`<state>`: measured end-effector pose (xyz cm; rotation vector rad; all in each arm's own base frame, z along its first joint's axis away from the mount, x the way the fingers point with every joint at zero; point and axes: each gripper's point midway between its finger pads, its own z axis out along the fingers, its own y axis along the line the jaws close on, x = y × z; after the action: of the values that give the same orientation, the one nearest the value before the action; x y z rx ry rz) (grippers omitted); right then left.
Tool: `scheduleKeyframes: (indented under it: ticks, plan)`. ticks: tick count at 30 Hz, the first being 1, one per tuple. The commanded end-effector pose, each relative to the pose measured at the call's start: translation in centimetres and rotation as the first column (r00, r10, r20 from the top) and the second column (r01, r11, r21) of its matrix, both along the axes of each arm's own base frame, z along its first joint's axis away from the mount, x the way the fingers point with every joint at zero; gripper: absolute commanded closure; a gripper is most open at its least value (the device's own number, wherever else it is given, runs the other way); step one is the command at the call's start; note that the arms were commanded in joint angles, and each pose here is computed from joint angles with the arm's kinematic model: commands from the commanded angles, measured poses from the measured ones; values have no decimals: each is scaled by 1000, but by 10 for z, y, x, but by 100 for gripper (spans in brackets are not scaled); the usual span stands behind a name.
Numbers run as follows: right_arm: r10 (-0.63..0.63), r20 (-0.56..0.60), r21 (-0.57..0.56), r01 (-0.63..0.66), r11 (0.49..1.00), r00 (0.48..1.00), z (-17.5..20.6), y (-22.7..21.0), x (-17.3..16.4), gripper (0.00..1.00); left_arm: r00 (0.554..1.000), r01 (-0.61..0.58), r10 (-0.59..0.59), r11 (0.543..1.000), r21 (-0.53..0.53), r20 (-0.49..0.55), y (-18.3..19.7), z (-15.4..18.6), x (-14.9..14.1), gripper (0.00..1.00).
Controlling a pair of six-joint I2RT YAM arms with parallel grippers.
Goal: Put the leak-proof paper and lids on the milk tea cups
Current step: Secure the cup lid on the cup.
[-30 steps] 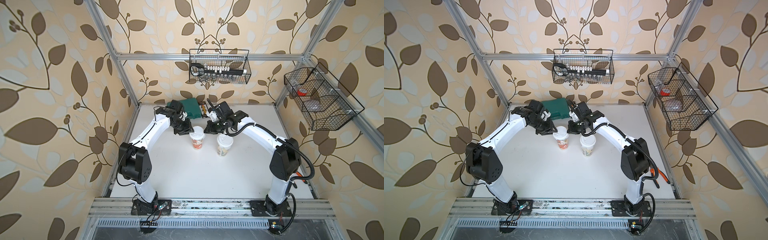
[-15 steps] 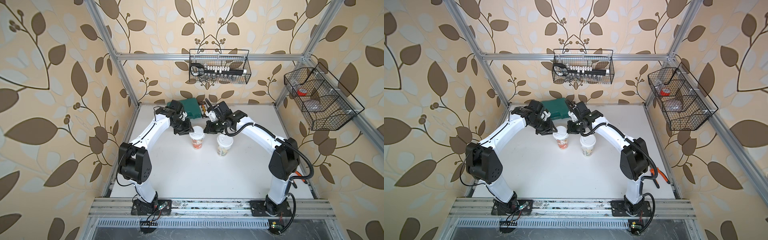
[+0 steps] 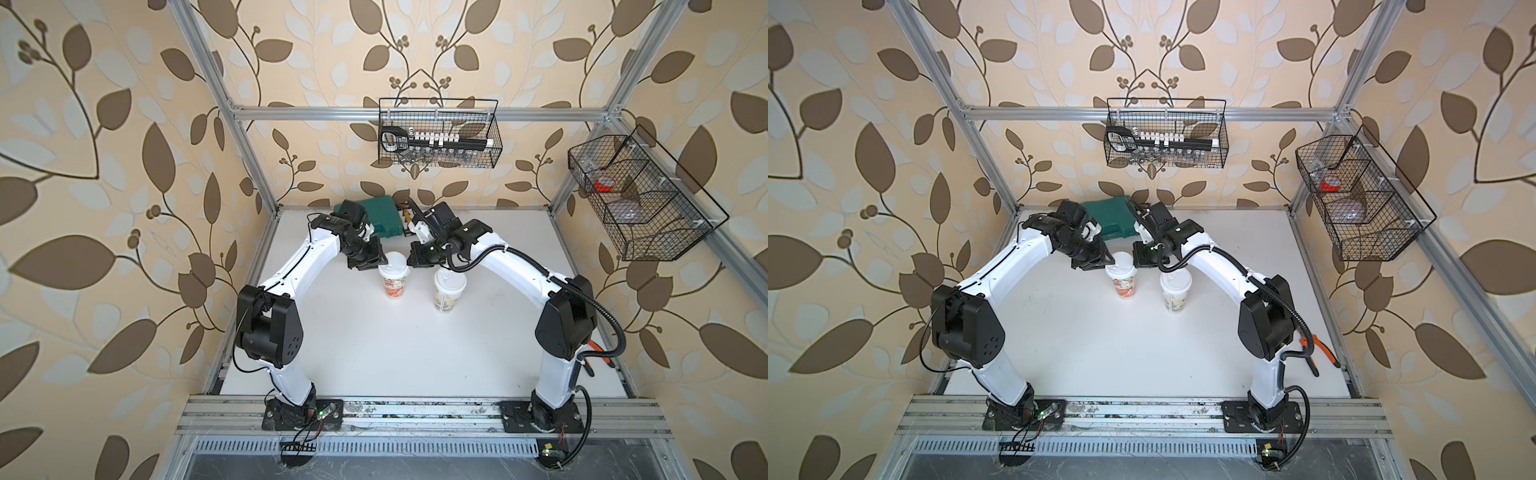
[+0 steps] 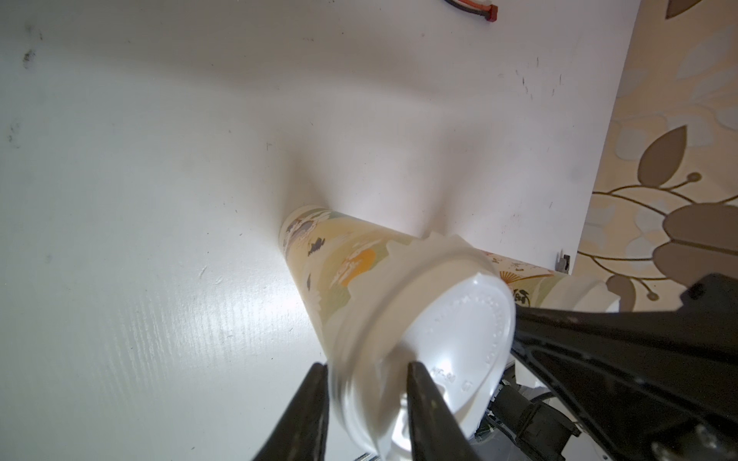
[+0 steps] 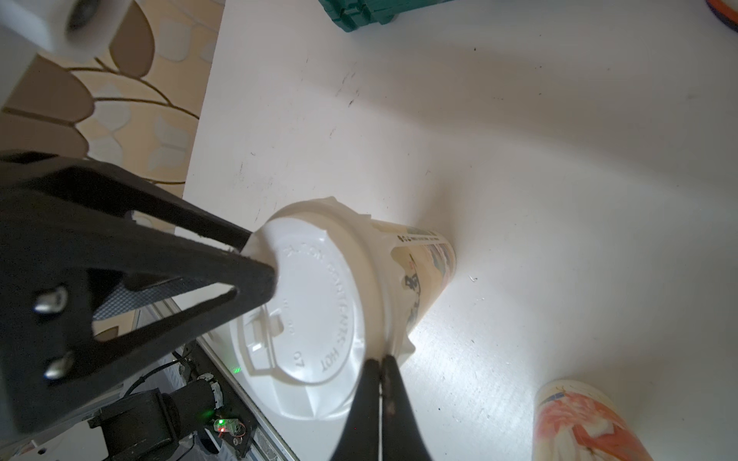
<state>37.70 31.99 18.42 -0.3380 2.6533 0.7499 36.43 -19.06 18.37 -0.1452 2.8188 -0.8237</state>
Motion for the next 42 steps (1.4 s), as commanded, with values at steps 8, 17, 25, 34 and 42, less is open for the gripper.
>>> scheduleKeyframes:
  ticks: [8, 17, 25, 34, 42]
  plan:
    - [-2, 26, -58, 3, 998, 1000, 18, 3, -3, 86, 995, 20, -10, 995, 97, -99, 10, -35, -18, 66]
    - [1, 45, 25, -2, 1000, 999, 29, 13, -2, 76, 996, 19, -10, 995, 99, -93, 11, -31, -18, 66]
    - [6, -3, -25, -6, 1000, 1000, -2, 11, -4, 74, 997, 18, -10, 995, 102, -81, 11, -24, -14, 62]
    - [9, -33, -59, -11, 998, 999, -21, 6, -7, 77, 999, 13, -10, 995, 96, -38, 10, -6, -7, 52]
    - [8, 6, -36, -8, 999, 1000, -5, 8, -3, 76, 1000, 8, -10, 998, 65, 27, 5, 23, 3, 46]
